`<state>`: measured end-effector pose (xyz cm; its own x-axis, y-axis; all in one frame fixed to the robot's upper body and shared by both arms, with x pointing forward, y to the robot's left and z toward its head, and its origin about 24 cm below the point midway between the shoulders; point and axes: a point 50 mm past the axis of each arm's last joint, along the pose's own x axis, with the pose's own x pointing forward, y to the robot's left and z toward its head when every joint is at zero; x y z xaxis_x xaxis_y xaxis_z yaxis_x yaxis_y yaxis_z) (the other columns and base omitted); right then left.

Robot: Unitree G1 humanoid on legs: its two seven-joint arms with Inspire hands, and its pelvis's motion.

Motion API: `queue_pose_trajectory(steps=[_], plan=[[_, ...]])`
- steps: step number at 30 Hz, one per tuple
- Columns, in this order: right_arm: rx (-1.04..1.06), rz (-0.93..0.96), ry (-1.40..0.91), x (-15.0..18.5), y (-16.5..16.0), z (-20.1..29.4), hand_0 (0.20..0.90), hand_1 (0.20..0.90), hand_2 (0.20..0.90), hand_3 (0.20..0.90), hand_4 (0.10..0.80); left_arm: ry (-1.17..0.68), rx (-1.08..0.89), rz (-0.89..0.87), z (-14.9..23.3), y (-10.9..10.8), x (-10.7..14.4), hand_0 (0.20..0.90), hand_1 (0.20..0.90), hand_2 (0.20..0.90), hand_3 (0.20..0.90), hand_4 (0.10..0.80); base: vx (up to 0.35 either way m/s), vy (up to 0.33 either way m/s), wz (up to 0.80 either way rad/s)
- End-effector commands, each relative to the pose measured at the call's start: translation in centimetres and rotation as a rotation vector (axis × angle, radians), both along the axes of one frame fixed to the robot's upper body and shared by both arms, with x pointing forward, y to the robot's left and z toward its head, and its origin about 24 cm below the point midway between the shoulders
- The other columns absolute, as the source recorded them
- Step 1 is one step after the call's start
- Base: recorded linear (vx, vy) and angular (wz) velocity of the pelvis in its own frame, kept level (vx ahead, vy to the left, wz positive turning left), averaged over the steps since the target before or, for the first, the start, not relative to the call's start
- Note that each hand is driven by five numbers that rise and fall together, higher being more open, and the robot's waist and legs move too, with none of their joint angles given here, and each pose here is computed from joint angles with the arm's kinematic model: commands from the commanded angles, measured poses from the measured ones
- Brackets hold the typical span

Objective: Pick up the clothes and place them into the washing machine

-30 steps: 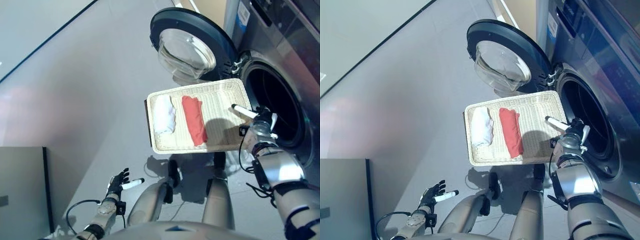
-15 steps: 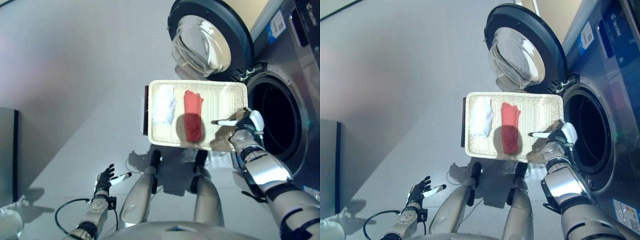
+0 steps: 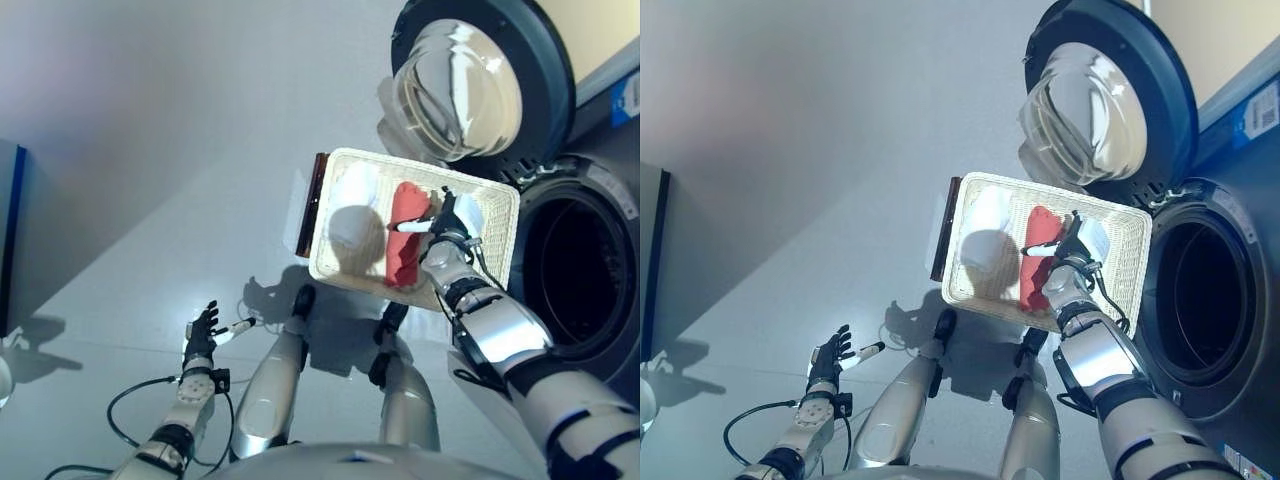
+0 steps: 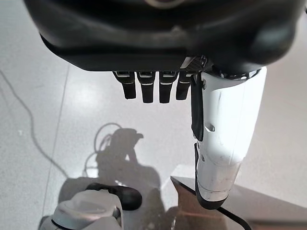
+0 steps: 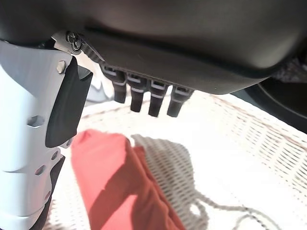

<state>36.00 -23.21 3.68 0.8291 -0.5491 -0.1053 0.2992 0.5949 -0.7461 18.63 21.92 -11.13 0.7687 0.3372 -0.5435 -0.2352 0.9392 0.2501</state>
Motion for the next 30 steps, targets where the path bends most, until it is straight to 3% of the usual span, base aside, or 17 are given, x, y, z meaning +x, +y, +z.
queue_pose_trajectory(steps=[1,17,25,26,27,29,30], plan=[[-0.120,-0.099,-0.126,1.1,-2.7,4.1,0.900,0.900,0.900,0.900,0.800,-0.056,0.098,0.060,1.3,3.0,0.3,0.900,0.900,0.900,0.900,0.800,0.007,0.025,0.11],[-0.196,-0.146,-0.155,1.5,-3.6,6.2,0.900,0.900,0.900,0.900,0.800,-0.296,0.008,0.103,4.8,1.4,4.2,0.900,0.900,0.900,0.900,0.800,0.004,0.032,0.12],[-0.227,-0.184,-0.073,0.8,-4.3,5.1,0.900,0.900,0.900,0.900,0.800,-0.321,-0.028,0.079,5.1,-0.1,4.7,0.900,0.900,0.900,0.900,0.800,-0.019,0.037,0.17],[-0.231,-0.189,-0.057,0.6,-4.4,4.8,0.851,0.851,0.851,0.851,0.765,-0.311,-0.028,0.079,4.9,-0.2,4.7,0.900,0.900,0.900,0.900,0.800,-0.016,0.036,0.18],[-0.240,-0.197,-0.044,0.4,-4.6,4.7,0.527,0.527,0.527,0.527,0.533,-0.302,-0.028,0.074,4.7,-0.4,4.5,0.900,0.900,0.900,0.900,0.800,-0.015,0.028,0.13],[-0.245,-0.212,-0.028,0.2,-4.8,4.4,0.200,0.200,0.200,0.200,0.300,-0.293,-0.030,0.063,4.5,-0.7,4.2,0.900,0.900,0.900,0.900,0.800,-0.009,0.032,0.04],[-0.245,-0.218,-0.025,0.1,-5.0,4.3,0.200,0.200,0.200,0.200,0.300,-0.292,-0.032,0.062,4.4,-0.8,4.1,0.900,0.900,0.900,0.900,0.800,-0.011,0.040,0.01]])
